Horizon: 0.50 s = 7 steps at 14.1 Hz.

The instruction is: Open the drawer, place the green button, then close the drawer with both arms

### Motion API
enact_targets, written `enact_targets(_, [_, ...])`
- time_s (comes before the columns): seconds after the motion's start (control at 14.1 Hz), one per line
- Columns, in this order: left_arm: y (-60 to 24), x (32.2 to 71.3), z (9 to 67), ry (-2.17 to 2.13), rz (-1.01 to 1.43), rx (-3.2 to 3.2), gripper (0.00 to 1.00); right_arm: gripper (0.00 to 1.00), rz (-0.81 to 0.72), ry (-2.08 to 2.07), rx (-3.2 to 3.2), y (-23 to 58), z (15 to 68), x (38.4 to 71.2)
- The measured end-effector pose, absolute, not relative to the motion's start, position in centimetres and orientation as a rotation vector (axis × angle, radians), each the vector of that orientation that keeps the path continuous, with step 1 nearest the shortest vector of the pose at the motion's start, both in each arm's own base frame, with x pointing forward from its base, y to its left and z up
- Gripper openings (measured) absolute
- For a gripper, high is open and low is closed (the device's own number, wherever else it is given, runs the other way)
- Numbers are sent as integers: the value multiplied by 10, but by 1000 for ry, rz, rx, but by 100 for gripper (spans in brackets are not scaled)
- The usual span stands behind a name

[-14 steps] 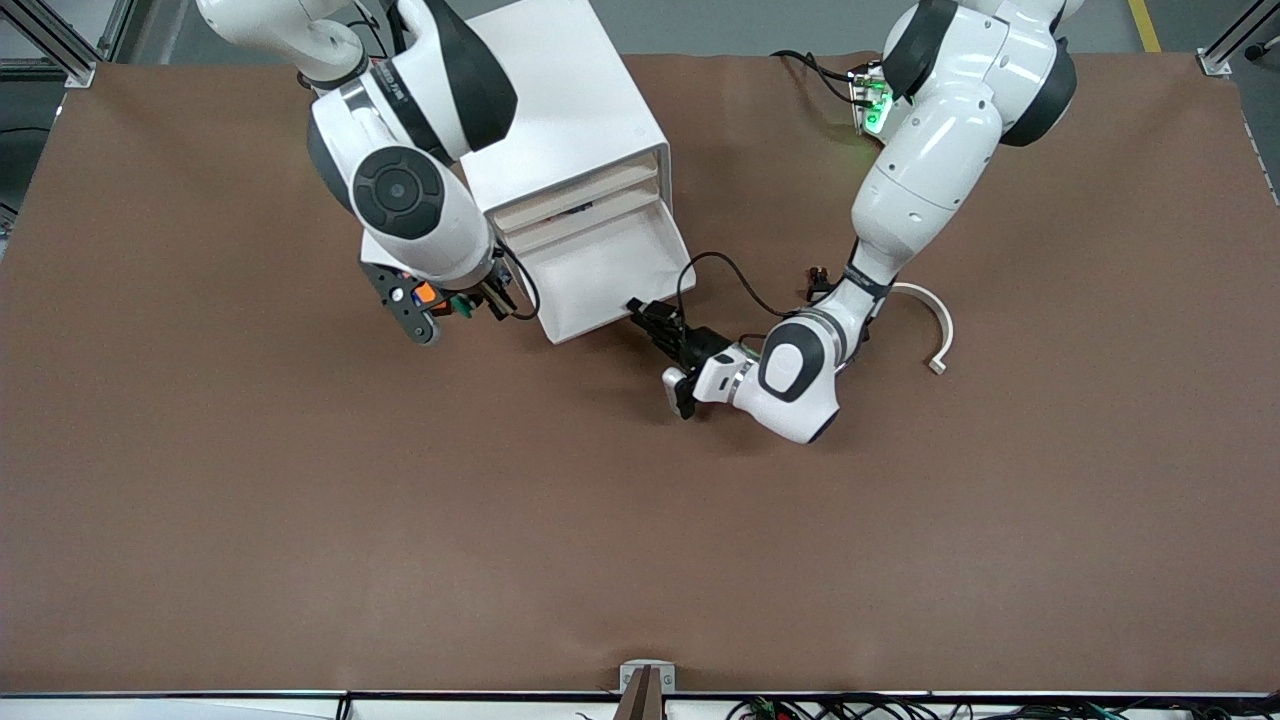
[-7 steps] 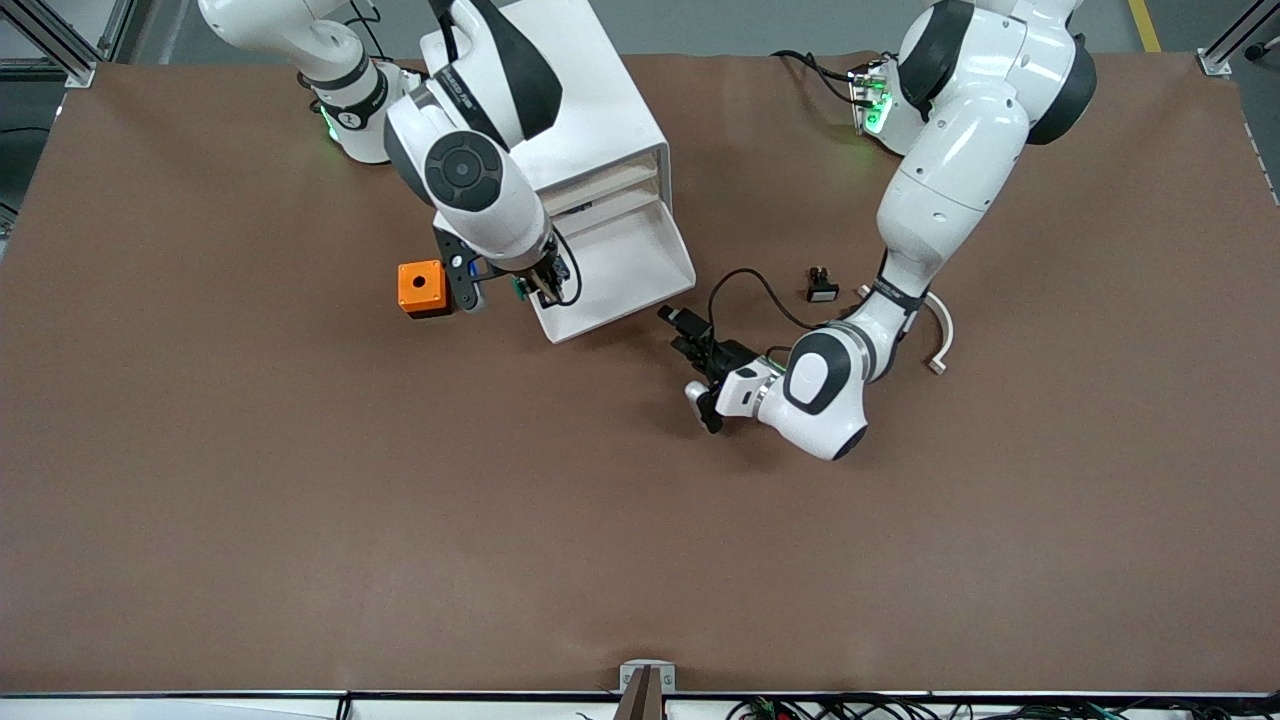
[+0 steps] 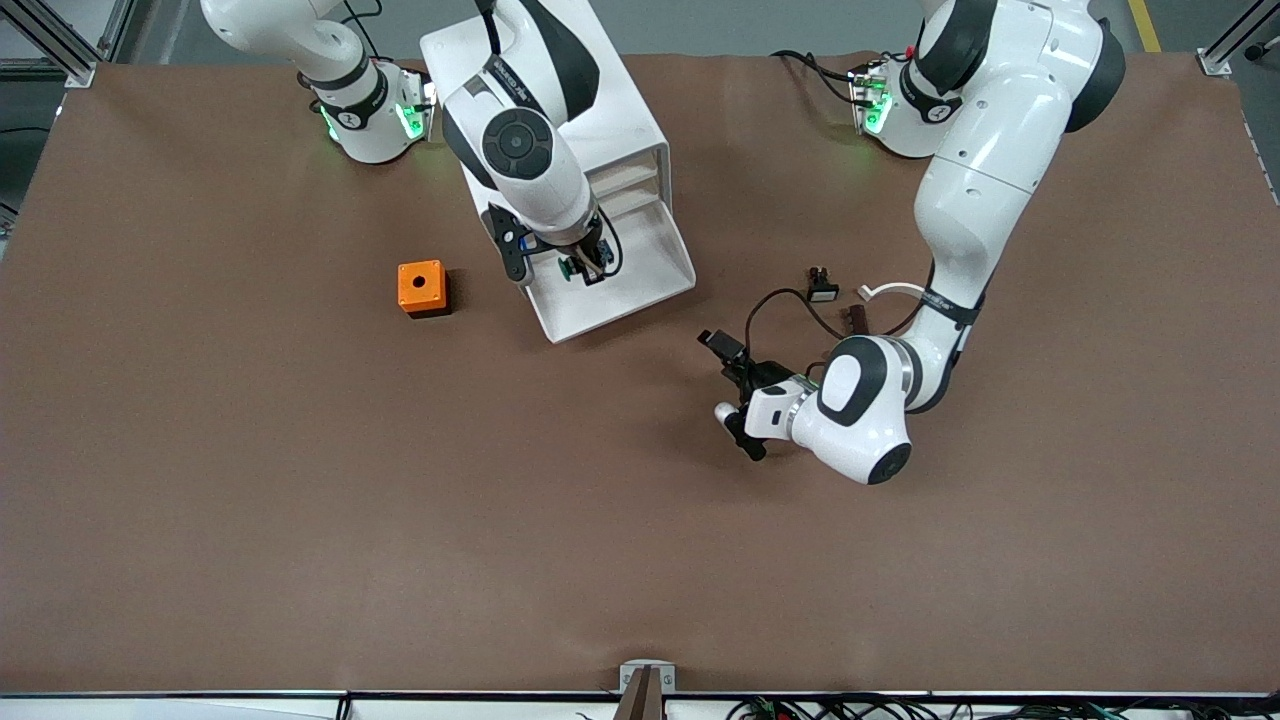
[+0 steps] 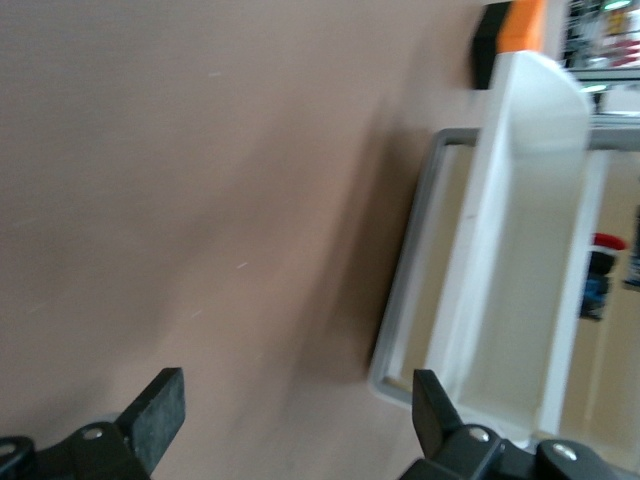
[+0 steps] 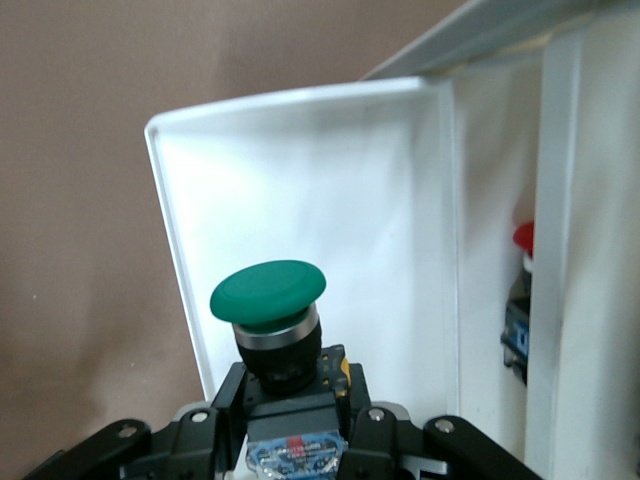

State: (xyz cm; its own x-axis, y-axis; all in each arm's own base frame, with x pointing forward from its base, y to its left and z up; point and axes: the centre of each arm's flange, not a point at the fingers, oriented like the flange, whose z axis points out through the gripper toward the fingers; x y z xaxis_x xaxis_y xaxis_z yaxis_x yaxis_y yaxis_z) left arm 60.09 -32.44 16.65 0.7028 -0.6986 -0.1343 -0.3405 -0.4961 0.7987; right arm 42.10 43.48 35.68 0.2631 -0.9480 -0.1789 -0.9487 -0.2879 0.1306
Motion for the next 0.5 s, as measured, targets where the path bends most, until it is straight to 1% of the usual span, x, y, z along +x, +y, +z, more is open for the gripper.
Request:
enact_targets(0.28, [-284, 629, 181, -806, -573, 2303, 100, 42, 338, 1885, -2475, 432, 345, 424])
enact_targets(0.5, [-263, 644, 196, -787, -548, 2387, 100, 42, 316, 1892, -2460, 434, 320, 426])
